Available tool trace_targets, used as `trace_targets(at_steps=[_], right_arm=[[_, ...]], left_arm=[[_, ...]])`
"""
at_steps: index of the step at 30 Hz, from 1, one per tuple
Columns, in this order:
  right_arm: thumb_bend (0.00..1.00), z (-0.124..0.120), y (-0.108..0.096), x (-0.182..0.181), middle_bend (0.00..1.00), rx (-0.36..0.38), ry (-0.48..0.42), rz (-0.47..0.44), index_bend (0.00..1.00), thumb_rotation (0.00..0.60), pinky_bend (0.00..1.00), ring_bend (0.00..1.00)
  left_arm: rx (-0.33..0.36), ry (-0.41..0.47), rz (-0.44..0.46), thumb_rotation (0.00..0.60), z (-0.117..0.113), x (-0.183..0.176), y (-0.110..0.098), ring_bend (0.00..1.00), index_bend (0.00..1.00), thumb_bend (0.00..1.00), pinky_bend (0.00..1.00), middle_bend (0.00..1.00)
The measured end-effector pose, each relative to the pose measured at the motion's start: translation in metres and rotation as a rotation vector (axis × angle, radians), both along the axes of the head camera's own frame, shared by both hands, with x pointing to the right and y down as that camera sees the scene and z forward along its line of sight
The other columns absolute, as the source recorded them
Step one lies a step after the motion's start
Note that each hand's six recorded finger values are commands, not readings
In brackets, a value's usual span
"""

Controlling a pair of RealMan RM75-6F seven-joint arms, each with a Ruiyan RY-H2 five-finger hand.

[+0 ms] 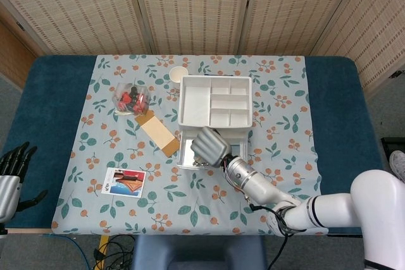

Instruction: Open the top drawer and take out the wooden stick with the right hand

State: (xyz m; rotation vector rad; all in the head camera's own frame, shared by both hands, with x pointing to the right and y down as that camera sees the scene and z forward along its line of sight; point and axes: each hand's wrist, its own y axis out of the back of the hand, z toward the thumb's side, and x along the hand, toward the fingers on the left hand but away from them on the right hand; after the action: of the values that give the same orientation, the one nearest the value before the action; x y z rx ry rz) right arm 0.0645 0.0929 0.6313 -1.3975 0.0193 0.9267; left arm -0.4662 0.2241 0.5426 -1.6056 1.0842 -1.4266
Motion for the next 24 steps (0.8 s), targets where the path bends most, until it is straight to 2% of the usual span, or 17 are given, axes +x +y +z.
trace_targets(at_steps=[7, 12, 18, 24], right_arm=[[0.43, -0.028, -0.006, -0.001, 0.94, 0.048, -0.098, 0.026, 0.59, 0.600, 1.00, 1.00], [0.43, -0.057, -0.012, 0.014, 0.94, 0.085, -0.184, 0.086, 0.59, 0.600, 1.00, 1.00], [0.43, -0.079, -0.013, 0.060, 0.94, 0.073, -0.270, 0.209, 0.60, 0.600, 1.00, 1.00], [0.44, -0.084, -0.005, 0.118, 0.94, -0.002, -0.335, 0.349, 0.60, 0.600, 1.00, 1.00]], left_arm=[[0.005, 0.004, 0.006, 0.600, -0.001, 0.002, -0.001, 0.00, 0.03, 0.16, 0.07, 0.00], [0.007, 0.007, 0.014, 0.600, -0.001, 0.004, -0.002, 0.00, 0.03, 0.16, 0.07, 0.00], [0.007, 0.011, 0.023, 0.600, 0.000, 0.007, -0.004, 0.00, 0.03, 0.16, 0.07, 0.00], [0.005, 0.013, 0.038, 0.600, 0.002, 0.014, -0.006, 0.00, 0.03, 0.16, 0.07, 0.00]])
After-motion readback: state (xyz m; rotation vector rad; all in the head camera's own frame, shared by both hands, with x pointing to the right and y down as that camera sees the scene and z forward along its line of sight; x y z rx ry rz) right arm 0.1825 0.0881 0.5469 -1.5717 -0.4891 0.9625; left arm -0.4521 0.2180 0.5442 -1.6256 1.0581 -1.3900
